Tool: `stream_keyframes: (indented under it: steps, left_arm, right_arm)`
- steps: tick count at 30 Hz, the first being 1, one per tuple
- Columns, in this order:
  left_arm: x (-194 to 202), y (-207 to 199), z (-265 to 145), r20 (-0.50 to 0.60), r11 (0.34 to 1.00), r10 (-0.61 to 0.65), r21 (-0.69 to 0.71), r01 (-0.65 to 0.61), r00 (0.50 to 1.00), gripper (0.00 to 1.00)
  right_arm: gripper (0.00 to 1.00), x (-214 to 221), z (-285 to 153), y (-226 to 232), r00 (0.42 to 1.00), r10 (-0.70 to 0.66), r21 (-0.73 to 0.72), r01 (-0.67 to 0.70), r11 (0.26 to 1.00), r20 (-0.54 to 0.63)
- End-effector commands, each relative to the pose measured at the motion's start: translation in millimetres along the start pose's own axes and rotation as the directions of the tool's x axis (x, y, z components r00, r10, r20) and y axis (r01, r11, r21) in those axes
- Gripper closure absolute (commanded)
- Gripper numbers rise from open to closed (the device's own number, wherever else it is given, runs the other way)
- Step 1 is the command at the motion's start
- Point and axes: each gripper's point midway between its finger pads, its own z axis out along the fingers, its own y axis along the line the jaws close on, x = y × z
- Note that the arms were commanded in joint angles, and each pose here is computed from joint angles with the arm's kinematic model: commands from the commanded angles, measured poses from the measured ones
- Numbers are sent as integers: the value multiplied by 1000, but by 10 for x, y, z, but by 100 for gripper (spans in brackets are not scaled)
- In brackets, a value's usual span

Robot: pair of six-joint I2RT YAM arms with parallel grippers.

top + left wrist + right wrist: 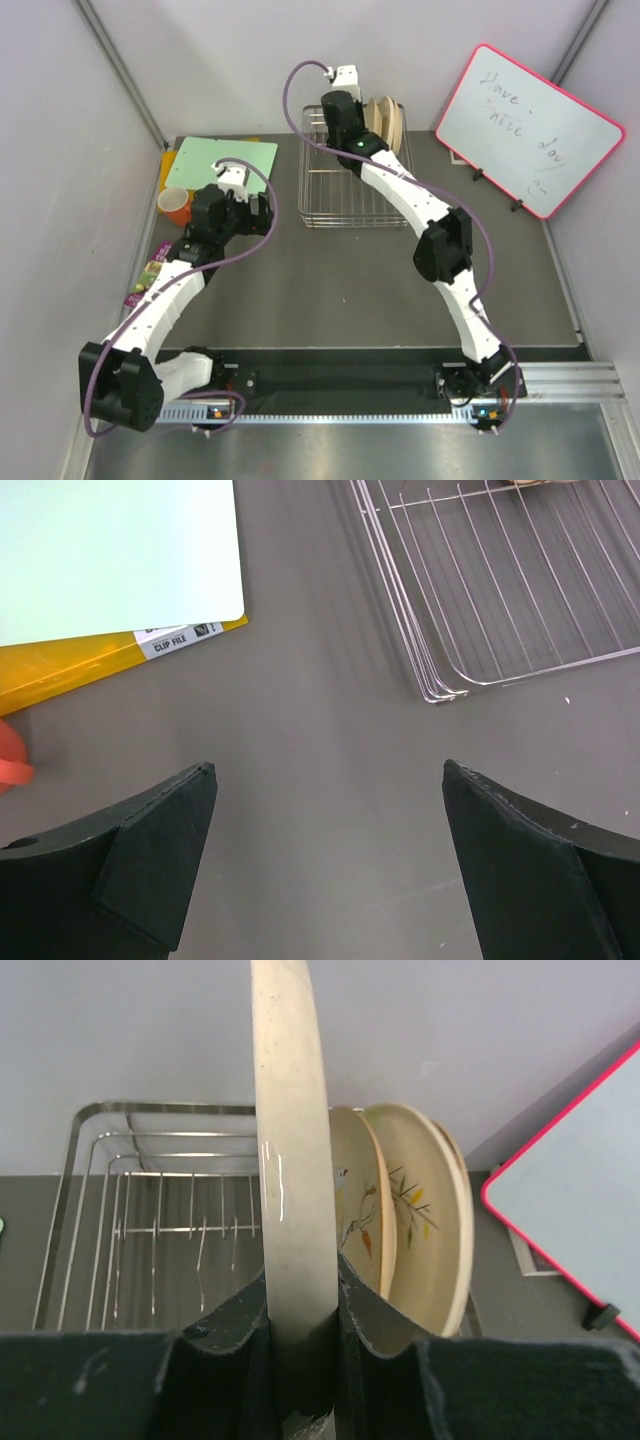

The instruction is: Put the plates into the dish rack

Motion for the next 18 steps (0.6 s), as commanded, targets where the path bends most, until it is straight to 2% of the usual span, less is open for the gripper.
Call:
stream_keyframes:
  steps: [1,11,18]
  left_arm:
    - [-50,-28,56,37,1000,-14,13,14,999,1]
    - [43,-24,169,1,1000,-16,15,16,1000,1]
    - [100,-18,191,-19,1000,-14,14,15,1000,1]
  right_arm:
    - [100,-644,23,-161,968,206,-28,-204,979,144]
    - [100,-447,196,-226,976,184,5,-186,982,117]
    - [100,-72,308,2,985,171,-48,-169,984,35]
